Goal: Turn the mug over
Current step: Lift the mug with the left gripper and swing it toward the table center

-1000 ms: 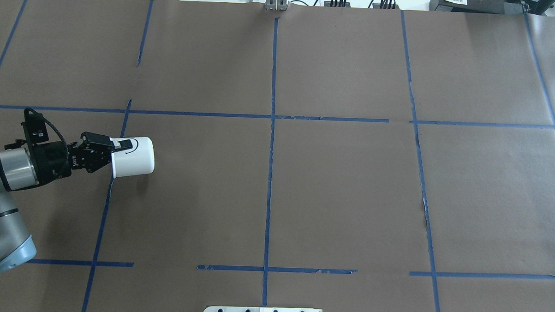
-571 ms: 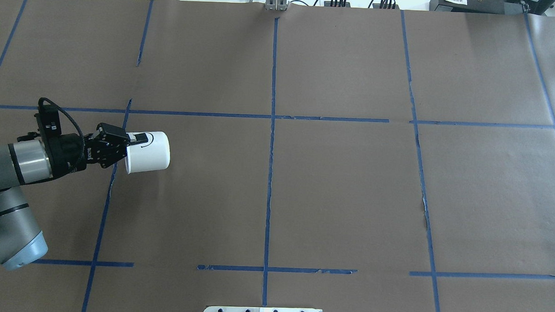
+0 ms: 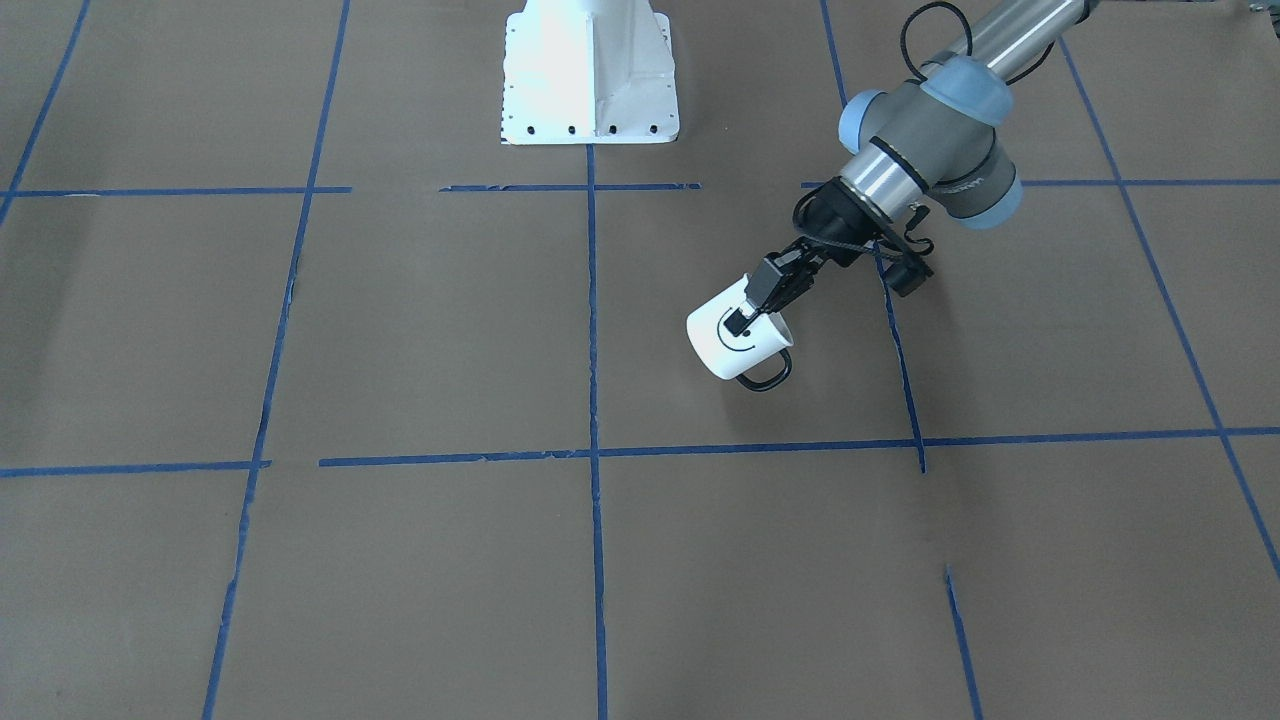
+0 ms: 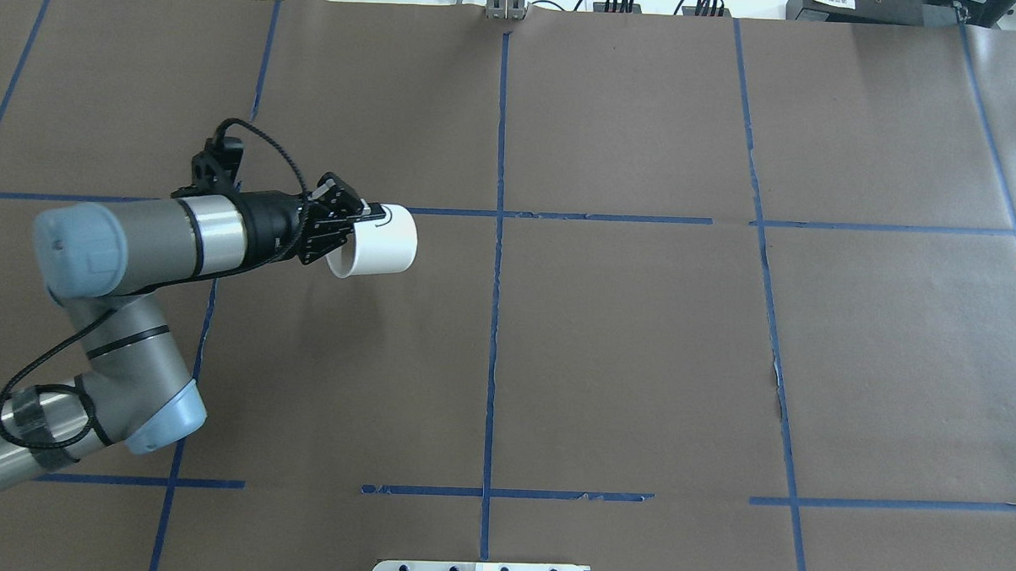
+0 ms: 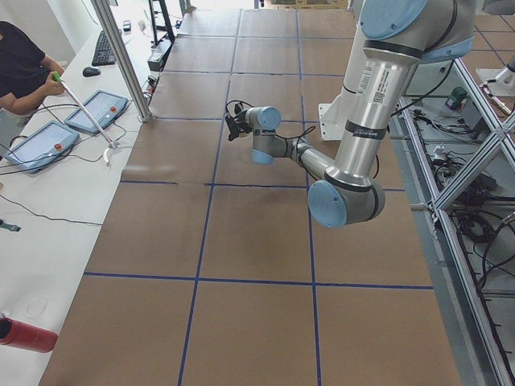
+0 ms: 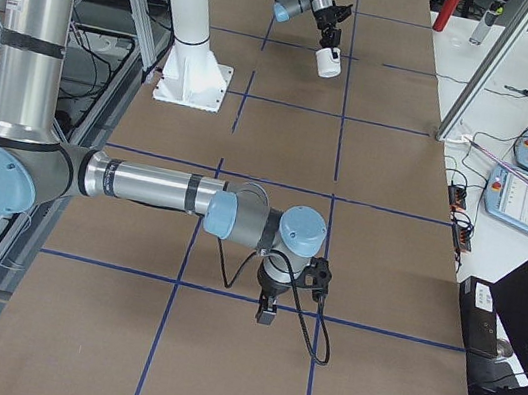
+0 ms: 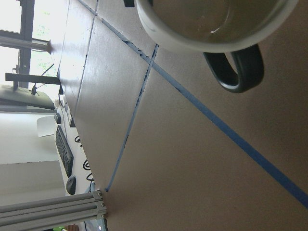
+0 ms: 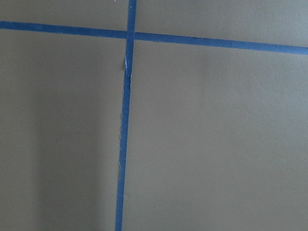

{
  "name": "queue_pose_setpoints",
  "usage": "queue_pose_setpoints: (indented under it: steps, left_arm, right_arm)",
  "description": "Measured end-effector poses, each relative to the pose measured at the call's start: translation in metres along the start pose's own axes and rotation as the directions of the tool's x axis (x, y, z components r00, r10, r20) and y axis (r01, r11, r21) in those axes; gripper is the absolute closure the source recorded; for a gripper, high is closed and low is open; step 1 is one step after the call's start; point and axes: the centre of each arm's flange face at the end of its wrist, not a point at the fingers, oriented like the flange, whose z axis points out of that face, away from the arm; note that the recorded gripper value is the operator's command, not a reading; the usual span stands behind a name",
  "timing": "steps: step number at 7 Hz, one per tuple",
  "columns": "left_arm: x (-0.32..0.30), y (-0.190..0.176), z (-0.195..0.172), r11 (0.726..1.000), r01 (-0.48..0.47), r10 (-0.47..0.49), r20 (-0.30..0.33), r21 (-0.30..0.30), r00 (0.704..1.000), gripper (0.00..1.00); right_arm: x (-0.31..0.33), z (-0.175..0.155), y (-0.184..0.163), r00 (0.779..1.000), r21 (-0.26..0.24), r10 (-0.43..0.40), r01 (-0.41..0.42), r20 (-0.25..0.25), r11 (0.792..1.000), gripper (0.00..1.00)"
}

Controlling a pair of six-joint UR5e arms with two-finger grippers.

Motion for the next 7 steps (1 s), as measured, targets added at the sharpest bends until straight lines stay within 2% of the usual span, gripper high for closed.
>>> queue_pose_setpoints:
  steps: [2,3,5,7]
  left_arm:
    - [0.054,0.025,0.044,0.998,0.012,-0.019,0.134,0.057,0.991,1.00]
    - [0.076,0.038,0.065,0.996,0.008,-0.028,0.225,0.093,0.974,1.00]
    - [0.113,0.074,0.106,0.989,-0.050,-0.017,0.438,0.142,0.899,1.00]
    - [0.128,0.113,0.156,0.983,-0.096,-0.017,0.604,0.154,0.797,1.00]
  right_arm:
    - [0.000,0.000,0.000,1.000,0.000,0.000,0.000,0.000,1.000,0.00]
    - [0.000,0.000,0.000,1.000,0.000,0.000,0.000,0.000,1.000,0.00]
    - [0.000,0.000,0.000,1.000,0.000,0.000,0.000,0.000,1.000,0.00]
    - [0.000,0.000,0.000,1.000,0.000,0.000,0.000,0.000,1.000,0.00]
